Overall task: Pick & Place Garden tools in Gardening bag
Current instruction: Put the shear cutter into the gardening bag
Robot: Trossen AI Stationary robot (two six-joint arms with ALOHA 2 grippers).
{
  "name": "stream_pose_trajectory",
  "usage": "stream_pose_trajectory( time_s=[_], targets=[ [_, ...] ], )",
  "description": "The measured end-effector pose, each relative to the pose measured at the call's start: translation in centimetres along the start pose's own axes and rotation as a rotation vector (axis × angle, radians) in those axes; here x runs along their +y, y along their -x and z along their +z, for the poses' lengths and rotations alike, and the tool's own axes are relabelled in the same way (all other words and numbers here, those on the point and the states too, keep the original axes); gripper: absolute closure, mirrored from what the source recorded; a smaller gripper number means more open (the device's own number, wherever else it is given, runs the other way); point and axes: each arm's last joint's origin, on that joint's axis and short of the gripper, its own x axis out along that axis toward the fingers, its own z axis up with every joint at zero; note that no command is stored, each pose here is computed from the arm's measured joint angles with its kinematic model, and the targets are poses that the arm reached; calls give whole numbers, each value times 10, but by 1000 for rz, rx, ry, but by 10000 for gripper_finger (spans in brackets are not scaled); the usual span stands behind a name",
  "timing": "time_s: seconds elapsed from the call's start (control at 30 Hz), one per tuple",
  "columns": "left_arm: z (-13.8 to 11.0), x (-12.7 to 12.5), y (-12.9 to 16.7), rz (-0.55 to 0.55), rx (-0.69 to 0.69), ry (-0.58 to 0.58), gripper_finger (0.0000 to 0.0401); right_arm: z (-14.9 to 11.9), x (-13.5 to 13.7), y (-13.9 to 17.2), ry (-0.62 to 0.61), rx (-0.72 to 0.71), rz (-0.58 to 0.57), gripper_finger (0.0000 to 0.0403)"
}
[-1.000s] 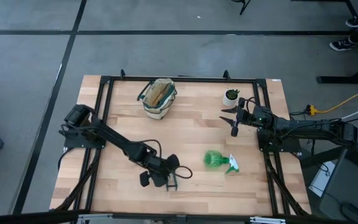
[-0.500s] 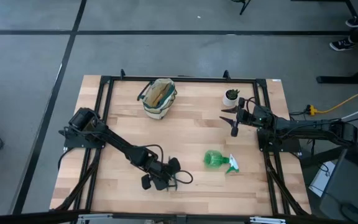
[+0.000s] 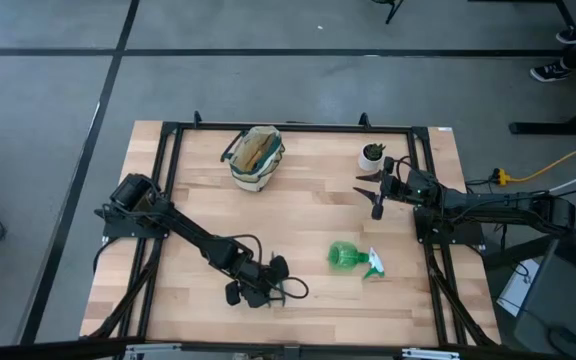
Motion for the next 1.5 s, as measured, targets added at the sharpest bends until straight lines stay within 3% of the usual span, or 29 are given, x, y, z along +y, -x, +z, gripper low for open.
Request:
stream_pose_trajectory(
  time_s=[0.53, 0.67, 0.9, 1.07, 1.27, 1.5],
  targets=[
    [-15, -6, -32, -63, 74, -31, 224, 0, 0, 0, 0, 0, 0, 245],
    [-17, -3, -31, -63, 69, 31, 265, 0, 0, 0, 0, 1, -1, 245],
    [-29, 9, -30, -106, 43, 201, 372, 0, 0, 0, 0, 0, 0, 245],
    [-39, 19, -29, -105, 47, 279, 378, 0, 0, 0, 0, 1, 0, 245],
    [-52, 35, -26, -60, 49, 310, 375, 0, 0, 0, 0, 0, 0, 245],
    [-78, 70, -20, 128, 51, 269, 376, 0, 0, 0, 0, 0, 0, 245]
  ],
)
